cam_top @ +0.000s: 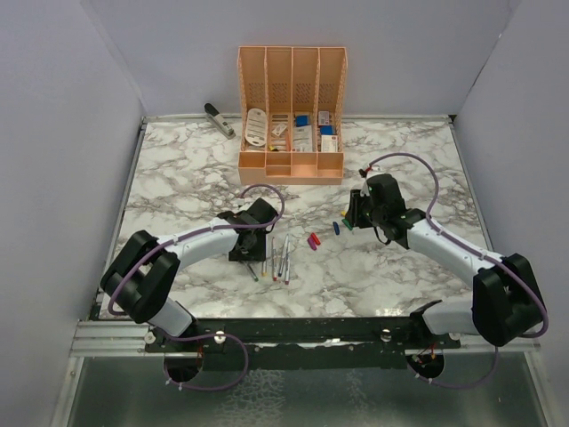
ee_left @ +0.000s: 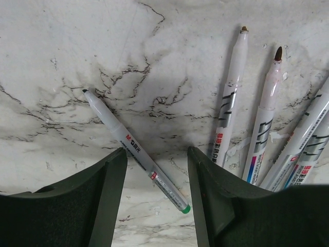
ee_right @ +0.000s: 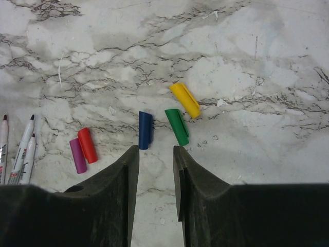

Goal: Insert the pens into the pen caps

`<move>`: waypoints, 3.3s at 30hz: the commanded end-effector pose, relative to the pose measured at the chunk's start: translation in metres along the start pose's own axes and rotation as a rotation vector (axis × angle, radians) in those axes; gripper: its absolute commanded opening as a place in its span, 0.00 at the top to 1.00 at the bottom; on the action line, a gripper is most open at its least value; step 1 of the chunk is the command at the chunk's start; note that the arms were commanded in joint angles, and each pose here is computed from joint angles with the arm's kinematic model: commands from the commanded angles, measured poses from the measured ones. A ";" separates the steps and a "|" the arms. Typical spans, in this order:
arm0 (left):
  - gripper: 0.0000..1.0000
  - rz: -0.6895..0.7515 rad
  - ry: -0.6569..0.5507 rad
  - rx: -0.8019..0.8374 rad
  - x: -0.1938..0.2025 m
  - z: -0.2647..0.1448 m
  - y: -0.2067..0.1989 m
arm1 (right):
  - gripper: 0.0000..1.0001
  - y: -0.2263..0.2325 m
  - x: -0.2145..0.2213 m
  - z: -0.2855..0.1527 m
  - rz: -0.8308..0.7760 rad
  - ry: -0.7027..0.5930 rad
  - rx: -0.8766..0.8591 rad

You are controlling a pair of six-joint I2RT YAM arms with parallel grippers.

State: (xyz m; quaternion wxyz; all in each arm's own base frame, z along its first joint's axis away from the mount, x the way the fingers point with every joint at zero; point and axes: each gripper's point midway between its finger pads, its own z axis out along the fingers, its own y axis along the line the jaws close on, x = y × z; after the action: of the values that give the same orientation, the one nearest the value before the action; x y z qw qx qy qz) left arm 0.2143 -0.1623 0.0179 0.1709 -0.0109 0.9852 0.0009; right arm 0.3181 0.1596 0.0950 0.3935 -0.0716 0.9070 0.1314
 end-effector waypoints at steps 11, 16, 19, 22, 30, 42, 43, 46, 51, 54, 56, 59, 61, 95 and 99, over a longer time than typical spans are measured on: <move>0.53 0.013 0.196 0.088 0.047 -0.004 -0.007 | 0.67 0.007 -0.021 0.007 -0.024 -0.030 -0.009; 0.57 -0.011 0.204 0.045 0.057 -0.001 0.005 | 0.67 0.005 -0.018 0.009 -0.024 -0.023 0.000; 0.62 -0.012 0.230 0.036 0.060 0.004 0.003 | 0.67 0.005 -0.017 0.011 -0.026 -0.014 0.001; 0.66 -0.007 0.236 0.023 0.061 0.009 0.004 | 0.67 0.004 -0.017 0.012 -0.028 -0.011 0.006; 0.84 0.013 0.279 -0.004 0.065 0.021 0.003 | 0.68 0.001 -0.019 0.015 -0.017 -0.013 0.031; 0.50 0.081 0.337 -0.051 0.069 0.043 0.004 | 0.69 -0.010 -0.010 0.014 0.007 0.009 0.090; 0.50 0.082 0.337 -0.051 0.069 0.043 0.004 | 0.69 -0.011 -0.009 0.014 0.007 0.009 0.093; 0.56 0.087 0.335 -0.051 0.067 0.044 0.003 | 0.69 -0.013 -0.007 0.013 0.012 0.013 0.102; 0.89 0.088 0.340 -0.048 0.069 0.044 0.004 | 0.69 -0.015 -0.004 0.015 0.019 0.020 0.117; 1.00 0.085 0.340 -0.047 0.069 0.046 0.004 | 0.69 -0.018 -0.004 0.015 0.027 0.016 0.136; 1.00 0.088 0.345 -0.046 0.070 0.048 0.004 | 0.69 -0.020 -0.002 0.016 0.029 0.020 0.142; 1.00 0.097 0.347 -0.050 0.071 0.049 0.005 | 0.69 -0.015 0.008 0.017 0.001 0.069 0.107; 1.00 0.103 0.341 -0.058 0.071 0.049 0.007 | 0.69 -0.012 0.018 0.017 -0.011 0.113 0.086; 1.00 0.124 -0.001 0.014 -0.021 -0.015 -0.008 | 0.63 -0.028 0.044 0.055 -0.047 0.236 0.169; 1.00 0.119 -0.023 0.021 -0.025 -0.020 -0.009 | 0.63 -0.029 0.044 0.062 -0.049 0.244 0.176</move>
State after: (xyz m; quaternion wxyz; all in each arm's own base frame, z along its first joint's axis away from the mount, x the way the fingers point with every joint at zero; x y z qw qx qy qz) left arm 0.2221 -0.1734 0.0312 0.1491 0.0501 0.9875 0.0004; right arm 0.3268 0.1482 0.0206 0.2808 -0.0716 0.9560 0.0462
